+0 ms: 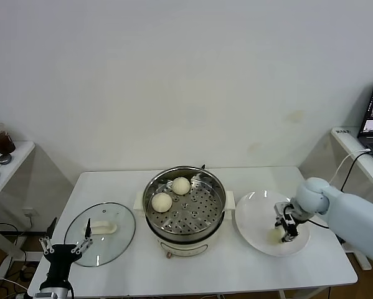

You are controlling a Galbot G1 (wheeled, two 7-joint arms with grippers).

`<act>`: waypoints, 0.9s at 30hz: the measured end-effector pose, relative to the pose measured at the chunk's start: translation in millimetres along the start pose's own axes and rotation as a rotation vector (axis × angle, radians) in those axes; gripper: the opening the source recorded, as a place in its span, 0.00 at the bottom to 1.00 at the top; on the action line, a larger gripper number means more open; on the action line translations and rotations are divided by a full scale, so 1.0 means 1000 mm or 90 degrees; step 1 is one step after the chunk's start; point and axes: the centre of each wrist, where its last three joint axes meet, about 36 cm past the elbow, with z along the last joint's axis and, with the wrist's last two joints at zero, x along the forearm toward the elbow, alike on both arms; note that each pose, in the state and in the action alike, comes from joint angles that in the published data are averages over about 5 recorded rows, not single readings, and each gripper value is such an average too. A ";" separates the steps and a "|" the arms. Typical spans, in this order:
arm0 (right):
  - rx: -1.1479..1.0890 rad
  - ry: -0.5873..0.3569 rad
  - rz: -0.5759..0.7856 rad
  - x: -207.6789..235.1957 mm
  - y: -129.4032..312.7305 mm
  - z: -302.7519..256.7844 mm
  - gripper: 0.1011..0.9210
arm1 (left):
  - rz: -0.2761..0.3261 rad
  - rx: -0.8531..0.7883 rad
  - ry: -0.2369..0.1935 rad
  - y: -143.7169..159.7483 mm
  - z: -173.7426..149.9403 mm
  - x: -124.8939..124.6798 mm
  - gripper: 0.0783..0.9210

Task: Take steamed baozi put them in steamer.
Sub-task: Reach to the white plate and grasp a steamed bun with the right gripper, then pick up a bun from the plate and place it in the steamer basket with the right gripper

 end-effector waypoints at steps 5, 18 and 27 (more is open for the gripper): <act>0.001 -0.019 0.025 0.042 -0.022 0.003 0.42 | 0.003 0.002 -0.005 -0.001 -0.001 -0.003 0.88; 0.164 -0.117 0.110 0.177 -0.089 -0.076 0.43 | 0.007 0.004 -0.011 0.001 -0.002 -0.006 0.88; 0.407 -0.159 0.090 0.187 -0.098 -0.200 0.44 | 0.000 0.005 -0.013 0.001 -0.005 -0.004 0.88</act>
